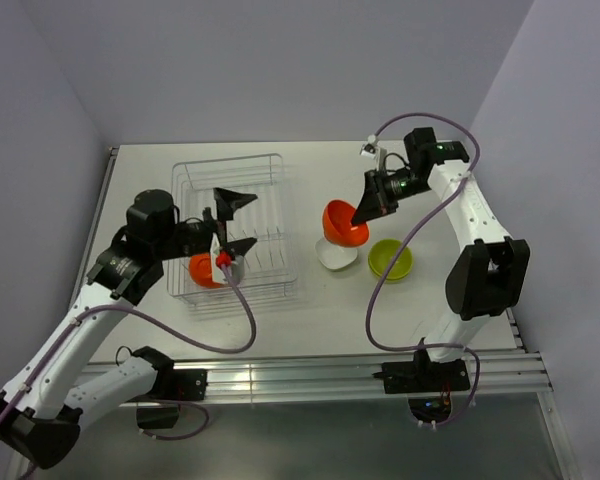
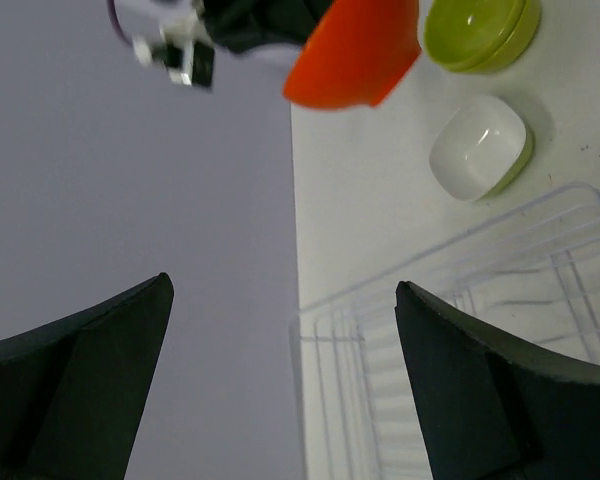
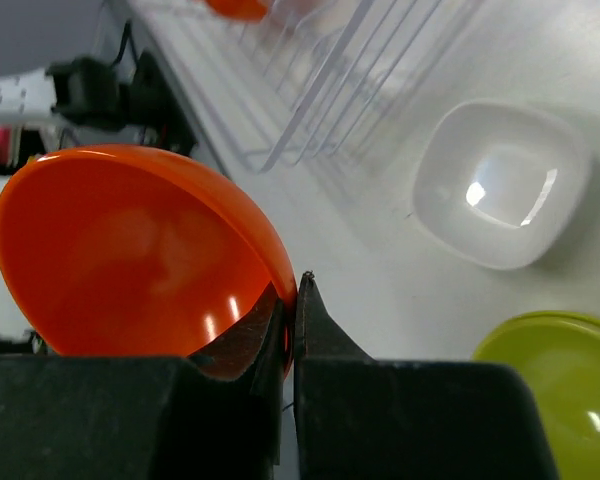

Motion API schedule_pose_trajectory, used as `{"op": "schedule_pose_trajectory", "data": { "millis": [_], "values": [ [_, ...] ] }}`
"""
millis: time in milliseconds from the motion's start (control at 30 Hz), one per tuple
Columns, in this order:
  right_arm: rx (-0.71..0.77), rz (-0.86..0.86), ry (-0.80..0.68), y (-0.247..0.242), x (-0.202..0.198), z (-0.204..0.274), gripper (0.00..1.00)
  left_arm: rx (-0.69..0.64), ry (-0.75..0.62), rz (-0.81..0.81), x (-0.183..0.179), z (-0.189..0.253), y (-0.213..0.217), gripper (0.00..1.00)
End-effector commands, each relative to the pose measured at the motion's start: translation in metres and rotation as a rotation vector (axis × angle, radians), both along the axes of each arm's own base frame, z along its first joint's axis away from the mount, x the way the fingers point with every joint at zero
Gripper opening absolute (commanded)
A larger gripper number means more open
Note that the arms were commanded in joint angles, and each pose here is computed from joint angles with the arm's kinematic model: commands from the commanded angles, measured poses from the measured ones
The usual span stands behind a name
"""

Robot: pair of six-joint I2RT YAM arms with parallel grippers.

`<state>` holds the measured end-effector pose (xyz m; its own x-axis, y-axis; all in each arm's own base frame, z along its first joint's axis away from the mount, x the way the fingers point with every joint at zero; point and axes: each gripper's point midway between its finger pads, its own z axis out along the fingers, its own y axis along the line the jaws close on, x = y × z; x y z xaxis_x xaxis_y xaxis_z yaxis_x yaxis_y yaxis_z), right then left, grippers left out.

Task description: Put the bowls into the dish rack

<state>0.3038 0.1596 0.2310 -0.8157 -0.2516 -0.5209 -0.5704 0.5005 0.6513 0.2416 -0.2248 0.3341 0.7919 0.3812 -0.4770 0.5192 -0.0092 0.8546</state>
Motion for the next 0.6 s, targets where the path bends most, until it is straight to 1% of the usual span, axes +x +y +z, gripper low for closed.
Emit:
{"op": "schedule_pose_trajectory", "data": {
  "millis": [0, 67, 100, 167, 267, 333, 367, 400, 433, 467, 567],
  "values": [
    [0.072, 0.132, 0.116, 0.010, -0.059, 0.002, 0.00, 0.036, -0.244, -0.149, -0.023, 0.016, -0.033, 1.00],
    [0.097, 0.159, 0.146, 0.013, -0.072, -0.002, 0.00, 0.067, -0.280, -0.187, -0.032, 0.003, -0.046, 1.00],
    [0.101, 0.169, 0.163, 0.012, -0.079, -0.009, 0.00, 0.070, -0.324, -0.241, -0.046, 0.002, -0.057, 0.99],
    [0.098, 0.188, 0.168, 0.015, -0.088, -0.012, 0.00, 0.068, -0.331, -0.278, -0.056, -0.005, -0.068, 0.99],
    [0.136, 0.228, 0.208, 0.025, -0.106, -0.015, 0.00, 0.083, -0.282, -0.357, -0.082, -0.016, -0.089, 0.99],
    [0.138, 0.250, 0.237, 0.029, -0.115, -0.019, 0.00, 0.092, -0.241, -0.364, -0.089, -0.025, -0.095, 0.99],
    [0.140, 0.276, 0.244, 0.034, -0.121, -0.020, 0.00, 0.106, -0.230, -0.389, -0.099, -0.031, -0.099, 1.00],
    [0.143, 0.288, 0.255, 0.037, -0.126, -0.021, 0.00, 0.119, -0.229, -0.391, -0.102, -0.035, -0.101, 0.99],
    [0.150, 0.296, 0.257, 0.039, -0.128, -0.021, 0.00, 0.154, -0.225, -0.352, -0.097, -0.046, -0.102, 0.99],
    [0.157, 0.306, 0.266, 0.041, -0.131, -0.021, 0.00, 0.170, -0.226, -0.368, -0.107, -0.052, -0.108, 1.00],
    [0.159, 0.326, 0.271, 0.045, -0.136, -0.021, 0.00, 0.210, -0.206, -0.345, -0.114, -0.066, -0.113, 0.99]
  ]
}}
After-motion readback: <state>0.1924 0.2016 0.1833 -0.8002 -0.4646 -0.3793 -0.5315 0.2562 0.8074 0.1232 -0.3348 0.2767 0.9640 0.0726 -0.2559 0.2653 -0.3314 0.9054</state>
